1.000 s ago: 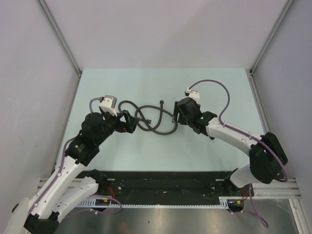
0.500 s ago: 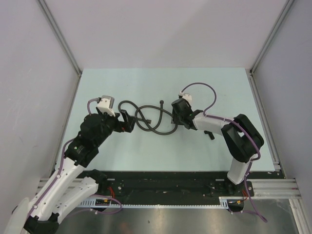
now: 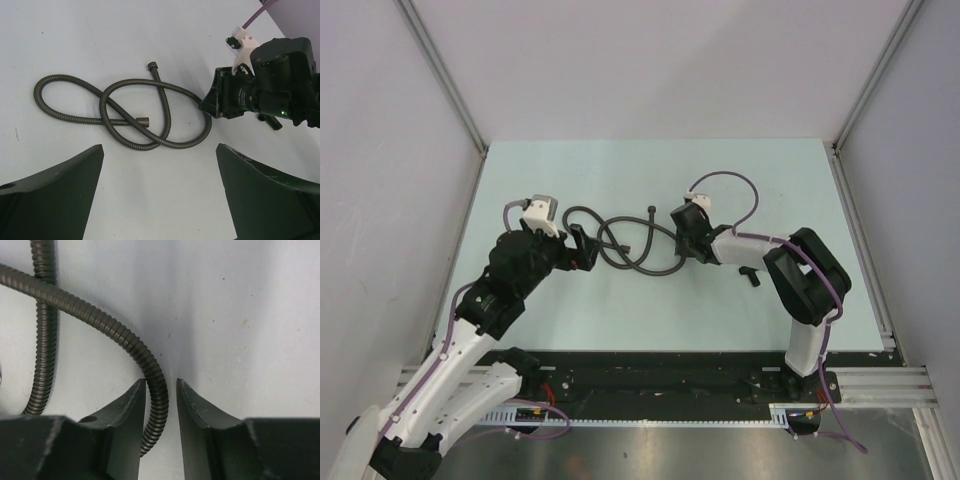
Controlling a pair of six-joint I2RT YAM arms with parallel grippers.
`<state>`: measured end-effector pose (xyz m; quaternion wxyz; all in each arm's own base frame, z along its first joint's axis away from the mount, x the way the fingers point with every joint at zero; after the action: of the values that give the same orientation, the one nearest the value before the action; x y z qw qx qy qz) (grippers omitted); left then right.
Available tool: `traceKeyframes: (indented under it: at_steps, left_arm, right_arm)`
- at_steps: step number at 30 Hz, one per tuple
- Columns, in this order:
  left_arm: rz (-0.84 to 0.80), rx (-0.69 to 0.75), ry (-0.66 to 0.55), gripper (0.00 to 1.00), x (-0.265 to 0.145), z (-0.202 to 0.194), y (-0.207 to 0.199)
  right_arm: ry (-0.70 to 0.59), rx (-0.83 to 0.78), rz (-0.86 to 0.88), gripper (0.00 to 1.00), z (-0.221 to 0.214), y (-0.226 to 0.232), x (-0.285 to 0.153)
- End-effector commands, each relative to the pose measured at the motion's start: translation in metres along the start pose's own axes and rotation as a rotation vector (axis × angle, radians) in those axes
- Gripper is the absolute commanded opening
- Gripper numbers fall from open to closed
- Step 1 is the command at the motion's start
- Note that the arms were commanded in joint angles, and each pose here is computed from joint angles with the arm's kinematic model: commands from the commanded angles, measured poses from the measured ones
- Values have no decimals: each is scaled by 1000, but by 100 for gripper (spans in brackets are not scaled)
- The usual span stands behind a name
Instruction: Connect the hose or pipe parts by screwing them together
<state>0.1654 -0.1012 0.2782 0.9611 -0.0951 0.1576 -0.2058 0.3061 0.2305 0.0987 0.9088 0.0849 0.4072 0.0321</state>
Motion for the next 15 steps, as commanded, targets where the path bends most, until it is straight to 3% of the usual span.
traceKeyframes:
  at_steps: [1,5,15]
  left_arm:
    - [8,4,-4,100,2,1,2]
    - [12,3,1,100,3,1,2]
    - [-16,1,26,100,6,-1,0]
  right_arm:
    - [-15,27,-25,32,13,-7,4]
    - [-92,71,-90,21,44,-31,-9]
    - [-233,232,-237,17,108,-118,-34]
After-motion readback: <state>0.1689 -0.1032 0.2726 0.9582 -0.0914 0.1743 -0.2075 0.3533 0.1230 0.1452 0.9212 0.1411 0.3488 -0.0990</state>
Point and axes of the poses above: each gripper's point midway between its finger pads, its own x axis out along the fingers, its own y axis along the line the jaws close on, z = x × y, the point moved 10 cm from there along -x, back along the fingers, and after that the axes turned 2 degrees about x, right-handed, at the moved point
